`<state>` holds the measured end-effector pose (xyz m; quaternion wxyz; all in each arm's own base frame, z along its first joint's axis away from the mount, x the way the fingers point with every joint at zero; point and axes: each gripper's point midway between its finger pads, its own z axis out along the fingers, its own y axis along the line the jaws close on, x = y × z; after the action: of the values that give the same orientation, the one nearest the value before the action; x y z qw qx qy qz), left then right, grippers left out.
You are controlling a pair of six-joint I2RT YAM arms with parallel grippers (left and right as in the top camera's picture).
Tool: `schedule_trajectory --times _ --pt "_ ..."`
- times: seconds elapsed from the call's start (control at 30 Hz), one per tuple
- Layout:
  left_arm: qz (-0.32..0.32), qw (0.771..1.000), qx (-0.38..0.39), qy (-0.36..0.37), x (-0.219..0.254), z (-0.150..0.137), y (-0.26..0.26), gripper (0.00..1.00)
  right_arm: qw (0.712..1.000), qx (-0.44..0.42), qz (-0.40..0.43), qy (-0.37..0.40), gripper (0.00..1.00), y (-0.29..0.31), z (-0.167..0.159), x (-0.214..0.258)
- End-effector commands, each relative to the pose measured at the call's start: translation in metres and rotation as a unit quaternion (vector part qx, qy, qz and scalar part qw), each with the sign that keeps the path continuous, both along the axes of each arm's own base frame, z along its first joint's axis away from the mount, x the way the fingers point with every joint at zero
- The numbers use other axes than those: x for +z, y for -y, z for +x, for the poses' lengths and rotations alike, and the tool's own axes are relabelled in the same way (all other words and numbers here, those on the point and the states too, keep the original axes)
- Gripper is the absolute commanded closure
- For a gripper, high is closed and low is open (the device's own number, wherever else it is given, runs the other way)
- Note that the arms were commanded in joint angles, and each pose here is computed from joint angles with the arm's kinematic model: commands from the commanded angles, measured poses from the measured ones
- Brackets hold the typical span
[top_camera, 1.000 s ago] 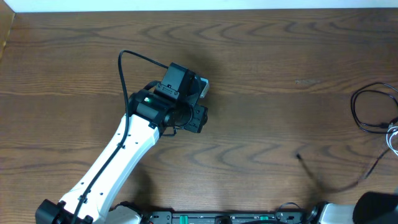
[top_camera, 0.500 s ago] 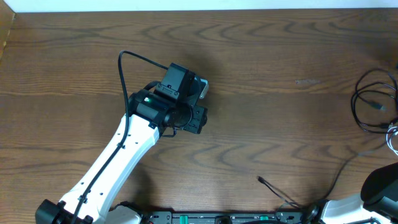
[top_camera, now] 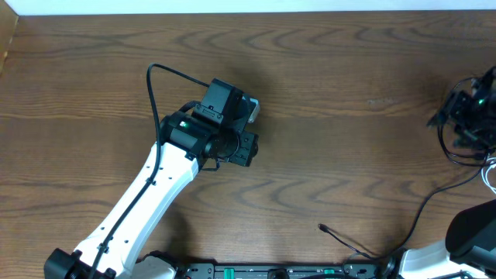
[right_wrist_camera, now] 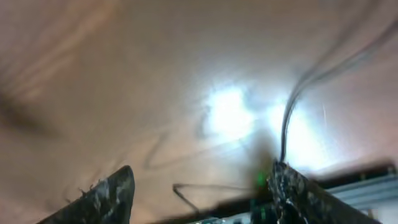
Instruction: Untangle cables
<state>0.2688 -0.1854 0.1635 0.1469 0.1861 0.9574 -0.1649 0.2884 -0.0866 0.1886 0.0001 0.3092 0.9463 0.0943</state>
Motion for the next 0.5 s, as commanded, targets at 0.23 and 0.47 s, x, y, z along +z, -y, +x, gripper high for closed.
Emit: schedule_trajectory --times 0.23,0.47 --pt "-0.003 1.000 0.005 0.007 0.006 0.004 0.000 0.50 0.994 -0.066 -0.069 -0.051 0.33 -0.009 -0.045 -0.014" --pt "-0.003 1.000 0.005 0.007 0.006 0.004 0.000 0.50 0.991 -0.107 -0.082 0.010 0.32 -0.031 -0.076 -0.035"
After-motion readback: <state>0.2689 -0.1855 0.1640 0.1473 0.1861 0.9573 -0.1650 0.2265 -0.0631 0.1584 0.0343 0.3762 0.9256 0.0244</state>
